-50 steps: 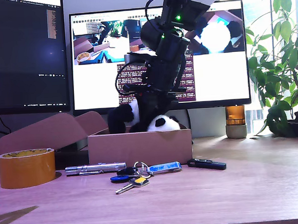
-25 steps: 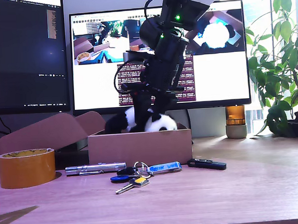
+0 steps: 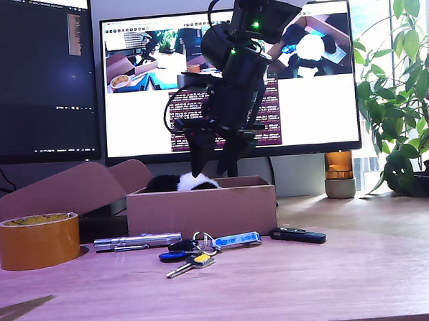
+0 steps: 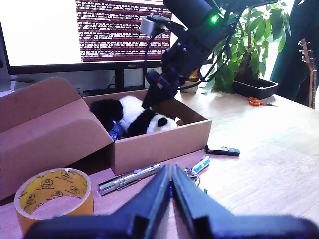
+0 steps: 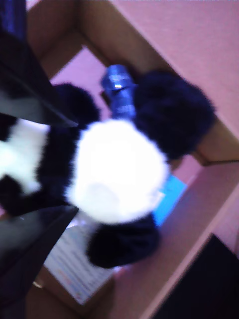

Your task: Pick up the panda toy and place it inside the cardboard box

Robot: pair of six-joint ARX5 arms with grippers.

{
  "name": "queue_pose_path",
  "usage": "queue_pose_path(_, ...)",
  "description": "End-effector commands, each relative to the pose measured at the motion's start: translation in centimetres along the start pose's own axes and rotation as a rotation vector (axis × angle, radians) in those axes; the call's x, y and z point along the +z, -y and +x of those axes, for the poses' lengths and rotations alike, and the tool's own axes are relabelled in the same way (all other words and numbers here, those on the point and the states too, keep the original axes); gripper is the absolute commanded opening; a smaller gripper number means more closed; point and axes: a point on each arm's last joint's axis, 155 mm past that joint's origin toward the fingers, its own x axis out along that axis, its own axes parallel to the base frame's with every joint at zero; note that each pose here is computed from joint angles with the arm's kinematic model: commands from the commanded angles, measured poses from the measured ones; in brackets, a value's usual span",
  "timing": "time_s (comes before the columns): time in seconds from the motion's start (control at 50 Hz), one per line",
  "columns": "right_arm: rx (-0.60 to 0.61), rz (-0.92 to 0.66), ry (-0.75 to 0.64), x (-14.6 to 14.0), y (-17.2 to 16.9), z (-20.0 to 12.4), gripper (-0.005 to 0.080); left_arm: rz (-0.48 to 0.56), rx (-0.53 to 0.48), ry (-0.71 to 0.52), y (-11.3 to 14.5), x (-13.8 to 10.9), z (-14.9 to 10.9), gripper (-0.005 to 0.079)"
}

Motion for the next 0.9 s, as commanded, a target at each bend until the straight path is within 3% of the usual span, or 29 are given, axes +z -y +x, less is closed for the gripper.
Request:
queue_pose_path(0.0,-0.001,-0.006,0.013,0.6,-0.1,-1.1,0.0453,0.001,0.0,-0.012,-0.1,-0.7,0.2,-0.0019)
queue_pose_path(0.06,0.002,-0.004,-0.003,0.3,-0.2,-1.4,0.0419,0.001,0.0,-0.012,-0.1,-0.7,0.2,-0.0019)
queue_pose_path(0.14,0.004,-0.003,-0.013,0.1,-0.3,-1.8,0.0303,0.001,0.0,-0.012,-0.1,-0.7,0.2,-0.0019)
queue_pose_path(0.28,0.001,-0.004,-0.001,0.6,-0.3,-3.2,-0.0017,0.001,0.0,-0.012,-0.1,-0.7,0.2,-0.0019)
queue_pose_path(0.88,-0.012,0.022,0.081,2.8,-0.1,-5.2,-0.0007,0.002,0.002,-0.014,-0.1,-0.7,0.2,-0.0019)
